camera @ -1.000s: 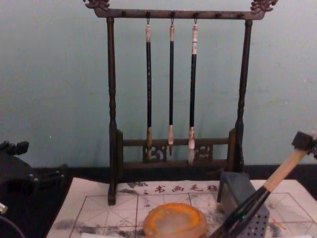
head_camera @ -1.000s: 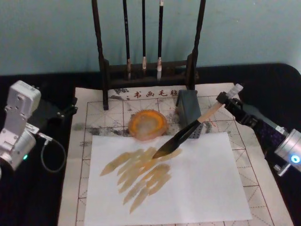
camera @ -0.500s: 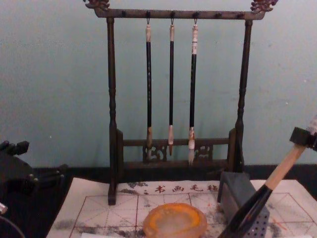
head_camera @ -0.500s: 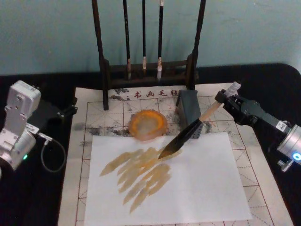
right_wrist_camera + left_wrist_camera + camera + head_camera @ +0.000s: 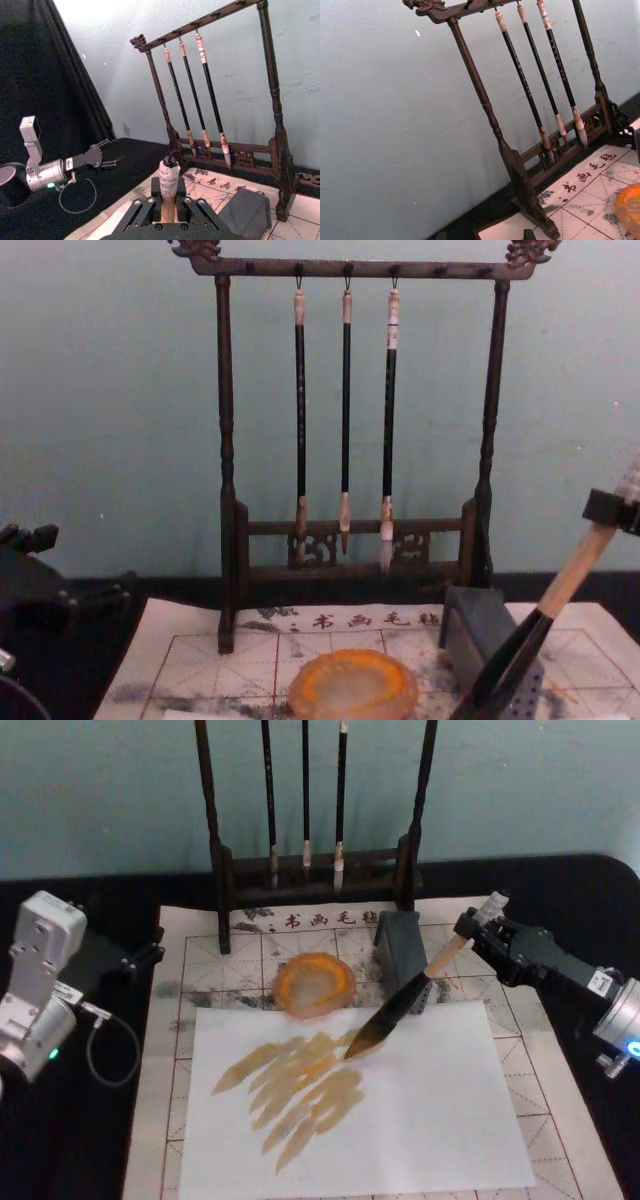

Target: Pick up the brush from the inkstone, write on the paper, then place the brush back to its original position.

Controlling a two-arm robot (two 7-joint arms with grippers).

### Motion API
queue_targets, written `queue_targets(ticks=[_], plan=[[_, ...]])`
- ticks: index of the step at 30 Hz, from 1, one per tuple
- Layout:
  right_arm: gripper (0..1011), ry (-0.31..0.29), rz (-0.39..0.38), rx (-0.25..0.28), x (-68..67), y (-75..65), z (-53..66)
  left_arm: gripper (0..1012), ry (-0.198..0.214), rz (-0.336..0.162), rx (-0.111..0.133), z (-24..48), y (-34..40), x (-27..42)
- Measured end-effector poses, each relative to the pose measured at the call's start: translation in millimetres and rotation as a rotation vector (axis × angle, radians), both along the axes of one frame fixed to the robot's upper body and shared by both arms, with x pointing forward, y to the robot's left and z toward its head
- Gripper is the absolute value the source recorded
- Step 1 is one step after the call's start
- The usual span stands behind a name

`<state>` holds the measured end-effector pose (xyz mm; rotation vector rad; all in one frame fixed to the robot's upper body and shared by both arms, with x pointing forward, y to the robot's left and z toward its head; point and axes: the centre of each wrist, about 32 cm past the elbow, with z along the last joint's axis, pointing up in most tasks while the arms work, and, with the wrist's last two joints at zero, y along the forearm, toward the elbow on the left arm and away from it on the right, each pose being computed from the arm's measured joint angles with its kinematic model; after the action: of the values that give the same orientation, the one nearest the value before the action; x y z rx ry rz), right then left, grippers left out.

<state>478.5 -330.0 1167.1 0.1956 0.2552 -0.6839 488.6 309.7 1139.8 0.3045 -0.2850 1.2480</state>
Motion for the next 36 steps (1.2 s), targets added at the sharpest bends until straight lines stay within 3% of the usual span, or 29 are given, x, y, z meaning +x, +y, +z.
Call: queue_targets(ticks=[13, 36], plan=[[181, -0.022, 0.021, -0.077, -5.0, -6.7, 10.3, 1001, 0.0, 0.0, 0.0, 0.0, 0.0, 0.0], [181, -0.007, 0.041, -0.096, -3.4, -5.1, 7.6, 1001, 0.0, 0.0, 0.0, 0.0, 0.0, 0.0]])
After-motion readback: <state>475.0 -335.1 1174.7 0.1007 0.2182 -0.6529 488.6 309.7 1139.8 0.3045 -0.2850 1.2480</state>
